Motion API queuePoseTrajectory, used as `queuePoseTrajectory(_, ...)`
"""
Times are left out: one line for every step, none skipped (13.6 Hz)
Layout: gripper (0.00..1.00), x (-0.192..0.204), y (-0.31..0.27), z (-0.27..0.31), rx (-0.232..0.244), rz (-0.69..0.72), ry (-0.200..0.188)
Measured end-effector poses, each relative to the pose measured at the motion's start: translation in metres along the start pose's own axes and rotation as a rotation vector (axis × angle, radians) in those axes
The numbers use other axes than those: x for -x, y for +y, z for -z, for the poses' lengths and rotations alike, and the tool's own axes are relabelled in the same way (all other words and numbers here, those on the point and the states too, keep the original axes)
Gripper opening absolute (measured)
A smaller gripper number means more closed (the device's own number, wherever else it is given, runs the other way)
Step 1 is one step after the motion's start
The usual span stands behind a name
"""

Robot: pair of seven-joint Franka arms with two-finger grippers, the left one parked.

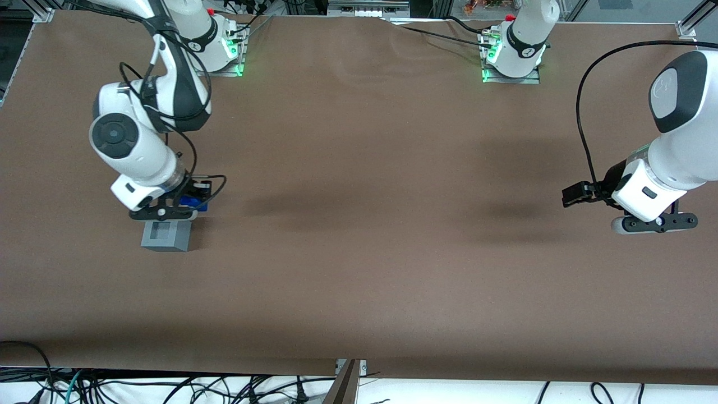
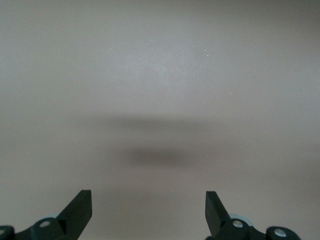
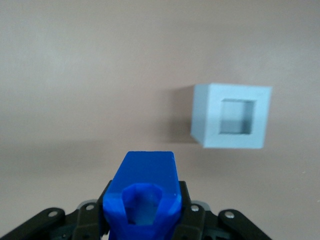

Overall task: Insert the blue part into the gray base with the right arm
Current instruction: 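Carry the blue part with the right gripper over the gray base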

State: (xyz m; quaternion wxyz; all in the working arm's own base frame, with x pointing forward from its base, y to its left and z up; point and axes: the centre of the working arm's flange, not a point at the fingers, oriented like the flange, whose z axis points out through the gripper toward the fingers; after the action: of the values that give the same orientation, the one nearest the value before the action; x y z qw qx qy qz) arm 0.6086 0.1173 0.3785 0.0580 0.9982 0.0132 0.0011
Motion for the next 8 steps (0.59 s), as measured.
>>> queuePoseTrajectory(0.50, -0.007, 0.015, 0.004, 0.000, -0.022, 0.009)
queuePoseTrajectory(0.50, -0.012, 0.029, 0.001, 0.002, -0.041, 0.008)
queuePoseTrajectory(0.50, -0.015, 0.042, -0.007, 0.007, -0.057, -0.003)
queuePoseTrajectory(0.50, -0.017, 0.051, -0.016, 0.012, -0.065, -0.016)
queuePoseTrajectory(0.50, -0.018, 0.056, -0.024, 0.016, -0.069, -0.027)
queuePoseTrajectory(0.50, -0.019, 0.058, -0.030, 0.019, -0.070, -0.035)
queuePoseTrajectory(0.50, -0.020, 0.057, -0.032, 0.021, -0.068, -0.037)
queuePoseTrajectory(0.50, -0.020, 0.055, -0.032, 0.021, -0.066, -0.036)
